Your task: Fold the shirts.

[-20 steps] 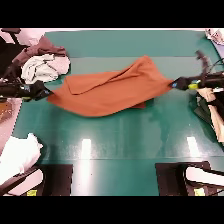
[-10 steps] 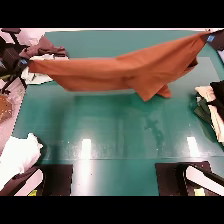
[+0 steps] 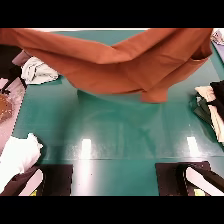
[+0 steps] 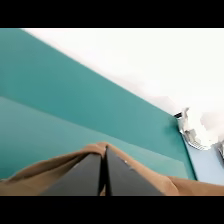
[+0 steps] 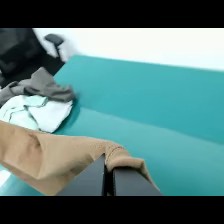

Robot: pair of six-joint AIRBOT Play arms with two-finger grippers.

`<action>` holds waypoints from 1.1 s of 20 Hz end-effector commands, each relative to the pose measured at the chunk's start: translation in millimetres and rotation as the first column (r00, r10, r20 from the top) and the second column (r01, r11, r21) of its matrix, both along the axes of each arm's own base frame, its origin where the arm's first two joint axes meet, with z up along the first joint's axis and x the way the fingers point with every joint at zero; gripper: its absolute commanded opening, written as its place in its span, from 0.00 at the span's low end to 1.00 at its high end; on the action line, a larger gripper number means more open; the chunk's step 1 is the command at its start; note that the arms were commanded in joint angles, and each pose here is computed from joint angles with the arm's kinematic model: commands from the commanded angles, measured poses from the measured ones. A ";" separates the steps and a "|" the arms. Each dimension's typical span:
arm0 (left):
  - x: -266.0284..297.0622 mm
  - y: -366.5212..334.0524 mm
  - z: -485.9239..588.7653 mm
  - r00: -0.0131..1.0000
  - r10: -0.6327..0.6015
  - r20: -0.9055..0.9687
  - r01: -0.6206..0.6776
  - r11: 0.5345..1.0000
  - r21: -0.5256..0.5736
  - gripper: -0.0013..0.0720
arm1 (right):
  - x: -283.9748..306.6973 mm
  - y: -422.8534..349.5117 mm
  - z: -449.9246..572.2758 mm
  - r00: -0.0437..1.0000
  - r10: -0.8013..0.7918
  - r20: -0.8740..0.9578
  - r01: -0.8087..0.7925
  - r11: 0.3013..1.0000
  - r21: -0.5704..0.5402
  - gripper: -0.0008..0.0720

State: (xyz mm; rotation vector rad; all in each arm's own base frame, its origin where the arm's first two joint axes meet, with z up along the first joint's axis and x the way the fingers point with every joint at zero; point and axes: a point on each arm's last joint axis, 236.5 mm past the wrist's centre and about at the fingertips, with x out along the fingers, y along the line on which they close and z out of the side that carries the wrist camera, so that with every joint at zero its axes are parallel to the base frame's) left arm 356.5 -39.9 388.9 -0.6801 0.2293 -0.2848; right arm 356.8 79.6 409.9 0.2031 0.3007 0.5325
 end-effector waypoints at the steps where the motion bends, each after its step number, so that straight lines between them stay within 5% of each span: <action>1: -72.8 -24.3 66.4 0.992 -0.020 0.125 0.016 0.999 0.037 0.05 | -71.6 9.4 69.5 0.986 -0.081 0.143 0.080 0.997 0.009 0.04; 5: -137.4 -14.9 143.5 0.946 0.102 0.307 -0.127 0.990 0.064 0.04 | -151.2 1.8 158.2 0.903 -0.244 0.353 0.190 0.965 0.180 0.04; 8: -89.1 13.6 109.8 0.971 0.166 0.170 -0.186 0.976 0.111 0.04 | -112.2 -44.6 118.5 0.897 -0.428 0.112 0.383 0.879 0.285 0.04; 11: 16.4 3.6 -21.2 0.969 -0.036 -0.244 0.064 0.992 0.106 0.04 | -24.2 -63.0 1.7 0.869 -0.412 -0.275 0.473 0.853 0.220 0.04; 15: 125.8 -14.2 -198.6 0.832 -0.089 -0.547 0.192 0.972 0.134 0.04 | 85.2 -63.4 -171.3 0.703 -0.345 -0.621 0.533 0.835 0.139 0.04; 18: 163.5 -64.5 -298.5 0.751 -0.111 -0.651 0.290 0.941 0.174 0.04 | 127.9 -46.7 -308.1 0.513 -0.285 -0.810 0.523 0.851 0.032 0.04; 22: 194.9 -109.0 -342.4 0.767 -0.067 -0.638 0.226 0.959 0.171 0.04 | 152.3 -36.5 -421.3 0.363 -0.241 -0.900 0.394 0.915 -0.086 0.04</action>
